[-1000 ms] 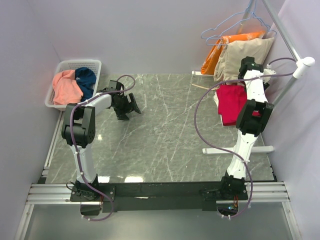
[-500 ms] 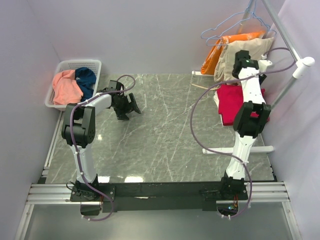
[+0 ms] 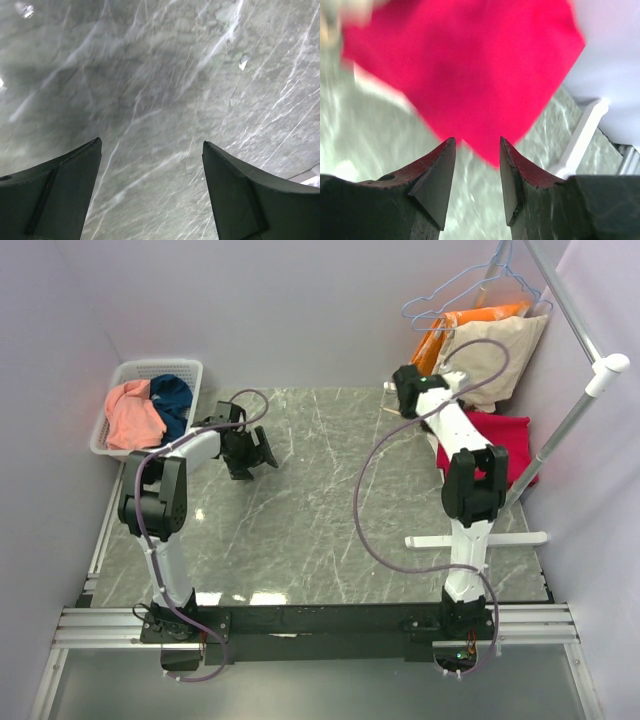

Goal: Fold and stack the t-shirts
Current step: Reset both grippers

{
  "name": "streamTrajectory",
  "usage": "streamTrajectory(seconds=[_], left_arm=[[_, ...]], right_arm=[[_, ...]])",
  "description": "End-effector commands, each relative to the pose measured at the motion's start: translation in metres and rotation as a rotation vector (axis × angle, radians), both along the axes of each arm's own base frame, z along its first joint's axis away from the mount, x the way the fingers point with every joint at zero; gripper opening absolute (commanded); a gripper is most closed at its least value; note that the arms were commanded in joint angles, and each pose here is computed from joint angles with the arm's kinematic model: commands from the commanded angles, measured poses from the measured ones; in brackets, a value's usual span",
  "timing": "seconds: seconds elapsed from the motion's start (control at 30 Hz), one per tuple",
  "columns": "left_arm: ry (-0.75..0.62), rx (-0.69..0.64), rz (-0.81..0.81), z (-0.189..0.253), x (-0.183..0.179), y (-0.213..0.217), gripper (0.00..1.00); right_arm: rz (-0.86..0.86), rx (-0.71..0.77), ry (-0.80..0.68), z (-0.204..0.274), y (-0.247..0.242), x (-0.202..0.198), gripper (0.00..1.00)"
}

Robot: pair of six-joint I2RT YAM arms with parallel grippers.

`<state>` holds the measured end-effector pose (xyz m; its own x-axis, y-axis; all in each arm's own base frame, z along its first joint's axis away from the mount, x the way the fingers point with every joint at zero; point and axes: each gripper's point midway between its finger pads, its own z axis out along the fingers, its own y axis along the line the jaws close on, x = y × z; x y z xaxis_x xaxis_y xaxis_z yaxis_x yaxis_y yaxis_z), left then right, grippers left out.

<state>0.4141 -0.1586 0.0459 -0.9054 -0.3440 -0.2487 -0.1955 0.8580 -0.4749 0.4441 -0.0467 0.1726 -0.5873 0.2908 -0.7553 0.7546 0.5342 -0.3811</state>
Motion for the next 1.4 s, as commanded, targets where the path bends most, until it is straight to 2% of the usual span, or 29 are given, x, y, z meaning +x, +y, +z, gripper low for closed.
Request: streamTrajectory(seconds=[0.0, 0.07, 0.1, 0.13, 0.3, 0.33, 0.43, 0.63, 0.83, 1.37], left_arm=[[-0.14, 0.028, 0.019, 0.035, 0.008, 0.008, 0.88], [-0.185, 0.031, 0.024, 0.047, 0.008, 0.01, 0.88], [-0.198, 0.047, 0.033, 0.046, 0.007, 0.013, 0.88], [-0.23, 0.05, 0.042, 0.057, 0.007, 0.015, 0.88], [-0.334, 0.08, 0.076, 0.081, 0.0, 0.024, 0.91], [-0.376, 0.097, 0.092, 0.093, 0.0, 0.029, 0.94], [-0.43, 0.119, 0.109, 0.106, -0.007, 0.034, 0.99], [-0.485, 0.177, 0.136, 0.12, -0.018, 0.04, 0.99], [-0.544, 0.216, 0.136, 0.131, -0.026, 0.031, 0.99], [-0.594, 0.296, 0.202, 0.143, -0.034, 0.032, 0.99]], right_arm=[[0.137, 0.065, -0.116, 0.04, 0.05, -0.022, 0.48], [0.226, 0.092, -0.075, 0.028, 0.07, -0.035, 0.48], [0.29, 0.116, -0.14, 0.042, 0.09, -0.037, 0.5], [0.319, 0.12, -0.116, 0.033, 0.095, -0.046, 0.51], [0.487, 0.266, -0.211, 0.042, 0.134, -0.063, 0.51], [0.53, 0.264, -0.19, 0.034, 0.142, -0.071, 0.51], [0.593, 0.278, -0.234, 0.04, 0.153, -0.077, 0.51], [0.663, 0.309, -0.216, 0.035, 0.176, -0.077, 0.51], [0.865, 0.487, -0.24, 0.026, 0.228, -0.075, 0.51], [0.952, 0.609, -0.258, 0.031, 0.263, -0.075, 0.49]])
